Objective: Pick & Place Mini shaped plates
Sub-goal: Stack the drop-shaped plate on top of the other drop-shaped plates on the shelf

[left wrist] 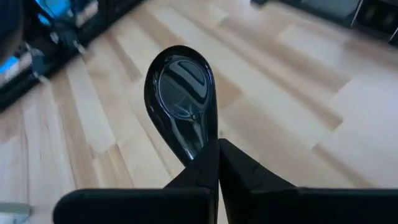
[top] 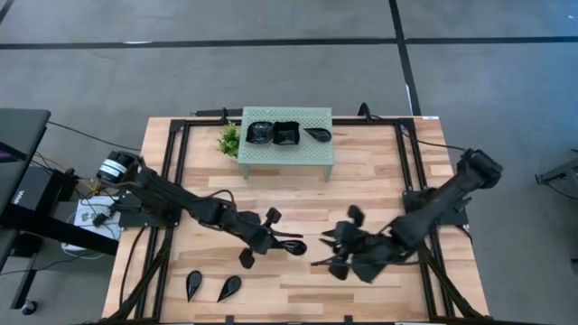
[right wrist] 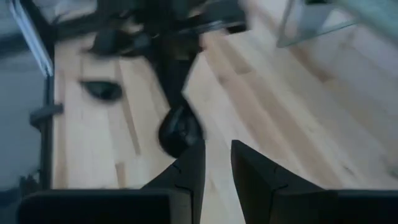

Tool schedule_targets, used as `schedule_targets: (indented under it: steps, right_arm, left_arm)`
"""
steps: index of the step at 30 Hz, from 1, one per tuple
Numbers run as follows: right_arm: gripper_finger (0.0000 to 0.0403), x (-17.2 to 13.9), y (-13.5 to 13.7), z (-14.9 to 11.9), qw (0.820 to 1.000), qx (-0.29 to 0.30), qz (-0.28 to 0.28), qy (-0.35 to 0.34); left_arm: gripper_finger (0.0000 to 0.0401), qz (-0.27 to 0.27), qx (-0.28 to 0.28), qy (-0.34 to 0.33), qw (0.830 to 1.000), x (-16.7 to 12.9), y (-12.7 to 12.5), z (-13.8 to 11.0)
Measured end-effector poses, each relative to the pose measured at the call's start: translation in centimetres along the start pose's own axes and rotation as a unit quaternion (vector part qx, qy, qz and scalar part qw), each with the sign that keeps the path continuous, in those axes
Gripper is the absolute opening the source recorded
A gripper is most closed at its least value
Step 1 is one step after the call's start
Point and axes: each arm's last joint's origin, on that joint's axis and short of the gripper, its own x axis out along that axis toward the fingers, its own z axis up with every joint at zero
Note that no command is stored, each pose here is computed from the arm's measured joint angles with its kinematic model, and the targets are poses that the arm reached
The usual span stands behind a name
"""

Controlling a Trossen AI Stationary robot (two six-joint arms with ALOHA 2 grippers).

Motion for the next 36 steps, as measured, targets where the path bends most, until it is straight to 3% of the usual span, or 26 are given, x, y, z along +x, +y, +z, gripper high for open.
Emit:
schedule_targets:
  steps: [6,14,36]
  right_arm:
    - [0.0072,5.6,0.7,-0.8,0.993,-0.066,0.06,0.073]
    - [0.0072,11.4,-0.3,-1.2,0.985,-0.041,0.1,0.138]
    - [0.0065,13.4,-0.9,-1.7,0.981,-0.063,0.102,0.155]
  left_arm:
    - [0.0005,-0.004,0.009,0.036,0.999,1.3,0.3,-1.7]
    - [0.0005,0.021,0.007,0.049,0.999,1.2,0.6,-1.7]
    - [0.0006,0.039,-0.02,0.048,0.998,1.2,0.8,-1.7]
